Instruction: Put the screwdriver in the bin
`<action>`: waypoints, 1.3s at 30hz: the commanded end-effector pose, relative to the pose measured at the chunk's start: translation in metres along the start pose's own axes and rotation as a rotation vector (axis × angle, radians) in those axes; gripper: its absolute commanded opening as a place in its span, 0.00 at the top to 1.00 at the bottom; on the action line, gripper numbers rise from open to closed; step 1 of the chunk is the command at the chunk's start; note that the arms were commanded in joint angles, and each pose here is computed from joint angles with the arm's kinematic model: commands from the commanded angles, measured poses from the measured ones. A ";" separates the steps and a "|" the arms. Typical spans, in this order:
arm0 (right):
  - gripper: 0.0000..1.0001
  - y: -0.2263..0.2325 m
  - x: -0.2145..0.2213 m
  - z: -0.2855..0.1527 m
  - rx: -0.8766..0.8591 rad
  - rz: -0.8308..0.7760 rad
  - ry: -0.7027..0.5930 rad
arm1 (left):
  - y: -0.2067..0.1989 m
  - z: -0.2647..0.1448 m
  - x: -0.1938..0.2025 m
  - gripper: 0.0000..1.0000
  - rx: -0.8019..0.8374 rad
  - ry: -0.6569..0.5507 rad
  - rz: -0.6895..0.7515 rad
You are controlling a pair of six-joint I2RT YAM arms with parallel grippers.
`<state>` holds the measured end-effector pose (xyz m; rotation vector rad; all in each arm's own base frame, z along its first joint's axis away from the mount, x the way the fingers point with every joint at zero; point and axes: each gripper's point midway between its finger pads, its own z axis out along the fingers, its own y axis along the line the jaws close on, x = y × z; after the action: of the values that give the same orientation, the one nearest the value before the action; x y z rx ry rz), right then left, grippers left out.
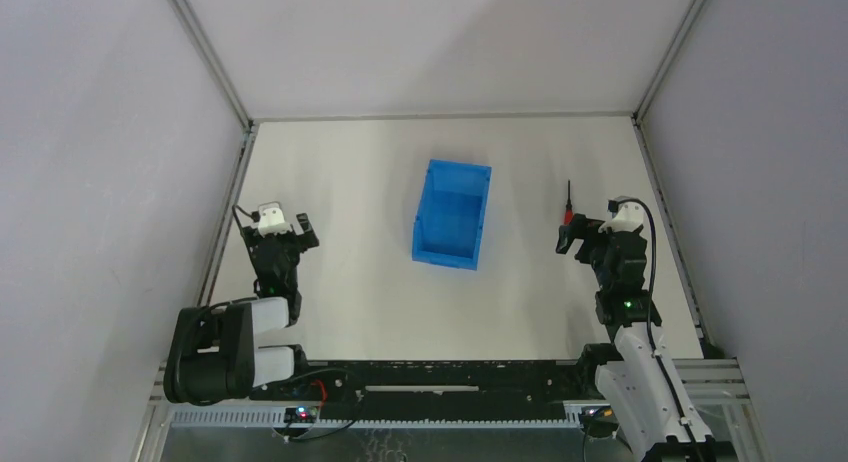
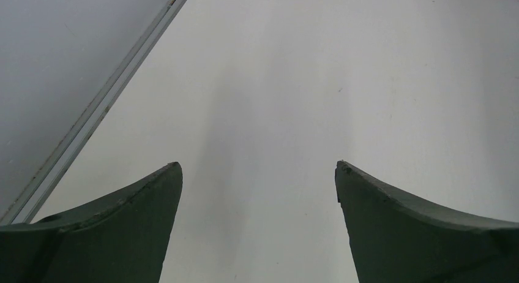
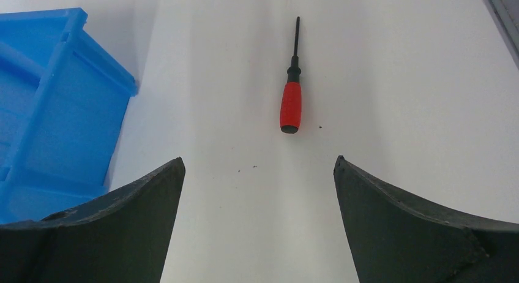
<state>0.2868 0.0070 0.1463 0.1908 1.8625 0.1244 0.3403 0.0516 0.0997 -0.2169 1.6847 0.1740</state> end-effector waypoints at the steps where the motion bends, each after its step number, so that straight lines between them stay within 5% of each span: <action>1: 0.00 0.003 -0.021 -0.001 -0.008 -0.003 -0.067 | -0.004 0.009 -0.036 0.00 0.004 -0.112 -0.013; 6: 0.00 0.008 -0.041 0.003 -0.020 -0.024 -0.067 | -0.004 0.009 -0.037 0.00 0.004 -0.113 -0.013; 16: 0.00 -0.031 0.001 0.077 0.250 -0.059 0.551 | -0.004 0.009 -0.037 0.00 0.004 -0.114 -0.013; 29: 0.10 -0.059 0.068 0.143 0.262 -0.053 0.820 | -0.004 0.009 -0.036 0.00 0.005 -0.112 -0.013; 33: 0.27 -0.061 0.081 0.145 0.263 -0.051 0.856 | -0.004 0.009 -0.036 0.00 0.005 -0.111 -0.013; 37: 0.73 -0.055 0.082 0.148 0.225 -0.042 0.852 | -0.004 0.009 -0.036 0.00 0.005 -0.111 -0.013; 39: 0.88 -0.051 0.075 0.149 0.208 -0.039 0.833 | -0.004 0.009 -0.036 0.00 0.004 -0.111 -0.013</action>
<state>0.3998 -0.0295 0.0173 0.2914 2.7204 -0.0431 0.3403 0.0516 0.0997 -0.2169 1.6847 0.1740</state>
